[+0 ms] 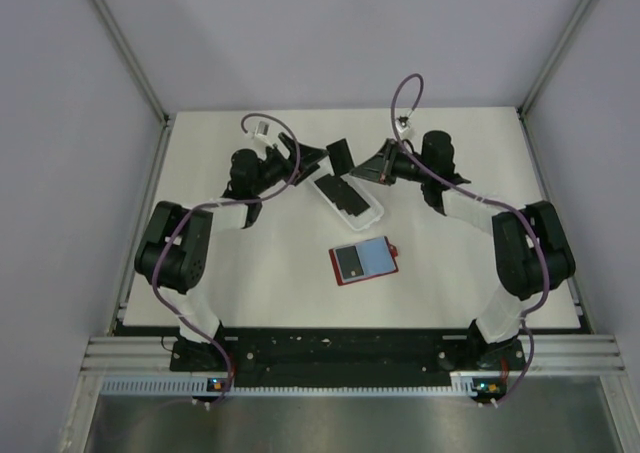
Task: Put the credit cards into the card holder
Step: Turn over the card slot in the card holder.
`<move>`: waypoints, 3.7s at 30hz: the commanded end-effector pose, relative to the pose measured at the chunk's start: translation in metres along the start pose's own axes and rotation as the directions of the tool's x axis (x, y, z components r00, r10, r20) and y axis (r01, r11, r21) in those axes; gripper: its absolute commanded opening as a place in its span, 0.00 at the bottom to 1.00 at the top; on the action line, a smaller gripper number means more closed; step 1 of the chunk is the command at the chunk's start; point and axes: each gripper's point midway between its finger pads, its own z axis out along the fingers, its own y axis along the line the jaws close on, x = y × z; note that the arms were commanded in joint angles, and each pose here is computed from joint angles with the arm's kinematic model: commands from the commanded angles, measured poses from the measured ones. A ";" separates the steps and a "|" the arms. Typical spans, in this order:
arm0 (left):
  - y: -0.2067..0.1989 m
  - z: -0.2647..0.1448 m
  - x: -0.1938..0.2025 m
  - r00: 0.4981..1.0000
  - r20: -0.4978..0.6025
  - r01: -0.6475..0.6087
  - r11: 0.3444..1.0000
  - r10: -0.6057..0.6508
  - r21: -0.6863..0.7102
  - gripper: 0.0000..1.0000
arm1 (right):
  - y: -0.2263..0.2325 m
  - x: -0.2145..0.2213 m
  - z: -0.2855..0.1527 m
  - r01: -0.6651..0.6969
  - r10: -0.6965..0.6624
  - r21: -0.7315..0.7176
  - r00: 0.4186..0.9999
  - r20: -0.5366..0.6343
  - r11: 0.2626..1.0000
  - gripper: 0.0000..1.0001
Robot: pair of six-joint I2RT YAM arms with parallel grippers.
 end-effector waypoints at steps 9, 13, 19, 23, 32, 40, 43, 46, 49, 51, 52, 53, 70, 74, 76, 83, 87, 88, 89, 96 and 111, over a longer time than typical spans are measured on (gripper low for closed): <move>-0.075 -0.004 0.015 0.999 -0.005 -0.043 0.974 0.045 0.221 0.65 | 0.052 -0.005 -0.011 0.046 -0.043 -0.144 0.999 0.022 0.989 0.00; -0.081 -0.005 0.017 0.999 -0.007 -0.042 0.972 0.045 0.233 0.40 | 0.055 -0.001 -0.014 0.050 -0.048 -0.139 0.999 0.017 0.989 0.00; -0.096 -0.014 0.024 0.999 -0.013 -0.045 0.966 0.050 0.254 0.01 | 0.067 0.001 -0.022 0.067 -0.064 -0.148 0.998 0.027 0.987 0.00; -0.106 -0.026 0.031 0.998 -0.025 -0.044 0.963 0.052 0.264 0.00 | 0.078 0.004 -0.034 0.112 -0.107 -0.148 0.993 0.042 0.983 0.18; -0.127 -0.073 0.086 0.980 -0.135 -0.113 0.970 0.144 0.214 0.00 | 0.114 0.033 -0.086 0.213 -0.205 -0.113 0.976 0.079 0.971 0.55; -0.135 -0.120 0.156 0.942 -0.215 -0.210 0.953 0.257 0.221 0.00 | 0.126 0.090 -0.118 0.200 -0.197 -0.049 0.979 0.053 0.979 0.57; -0.138 -0.133 0.164 0.945 -0.203 -0.209 0.951 0.256 0.227 0.00 | 0.131 0.097 -0.128 0.184 -0.180 -0.052 0.981 0.070 0.981 0.57; -0.143 -0.140 0.165 0.952 -0.183 -0.200 0.952 0.244 0.232 0.00 | 0.132 0.103 -0.134 0.176 -0.173 -0.046 0.983 0.066 0.983 0.57; -0.146 -0.144 0.167 0.955 -0.179 -0.192 0.951 0.238 0.242 0.00 | 0.136 0.114 -0.134 0.165 -0.162 -0.074 0.986 0.038 0.984 0.57; -0.146 -0.145 0.168 0.956 -0.184 -0.182 0.952 0.230 0.247 0.00 | 0.139 0.121 -0.132 0.169 -0.167 -0.079 0.986 0.022 0.983 0.57; -0.147 -0.145 0.169 0.956 -0.186 -0.176 0.951 0.227 0.256 0.00 | 0.139 0.123 -0.131 0.168 -0.167 -0.075 0.986 0.020 0.983 0.57; -0.149 -0.144 0.170 0.957 -0.190 -0.168 0.950 0.222 0.262 0.00 | 0.139 0.127 -0.130 0.169 -0.168 -0.077 0.986 0.011 0.983 0.57; -0.165 -0.141 0.187 0.949 -0.229 -0.141 0.942 0.217 0.305 0.00 | 0.134 0.135 -0.116 0.123 -0.123 -0.100 0.992 0.006 0.987 0.47; -0.165 -0.141 0.188 0.950 -0.232 -0.135 0.943 0.211 0.304 0.00 | 0.136 0.138 -0.113 0.113 -0.114 -0.118 0.993 -0.001 0.986 0.43; -0.165 -0.141 0.189 0.950 -0.233 -0.132 0.943 0.208 0.306 0.00 | 0.136 0.139 -0.112 0.108 -0.110 -0.125 0.994 -0.004 0.986 0.41; -0.163 -0.141 0.194 0.948 -0.245 -0.120 0.944 0.201 0.307 0.00 | 0.141 0.142 -0.109 0.098 -0.101 -0.156 0.995 -0.014 0.983 0.33; -0.162 -0.141 0.195 0.948 -0.247 -0.119 0.944 0.200 0.307 0.00 | 0.145 0.142 -0.106 0.085 -0.090 -0.185 0.996 -0.018 0.979 0.26; -0.160 -0.141 0.195 0.949 -0.246 -0.118 0.945 0.198 0.304 0.00 | 0.145 0.143 -0.105 0.082 -0.088 -0.189 0.996 -0.023 0.979 0.24; -0.160 -0.141 0.196 0.948 -0.248 -0.119 0.945 0.199 0.304 0.00 | 0.145 0.143 -0.105 0.081 -0.088 -0.192 0.996 -0.026 0.978 0.21; -0.151 -0.137 0.192 0.954 -0.226 -0.134 0.953 0.198 0.270 0.30 | 0.142 0.142 -0.102 0.086 -0.091 -0.166 0.996 -0.025 0.982 0.00; -0.052 -0.112 0.189 0.901 -0.268 -0.386 0.913 0.342 -0.134 0.86 | 0.036 0.101 -0.149 0.201 -0.211 0.533 0.976 -0.042 0.822 0.00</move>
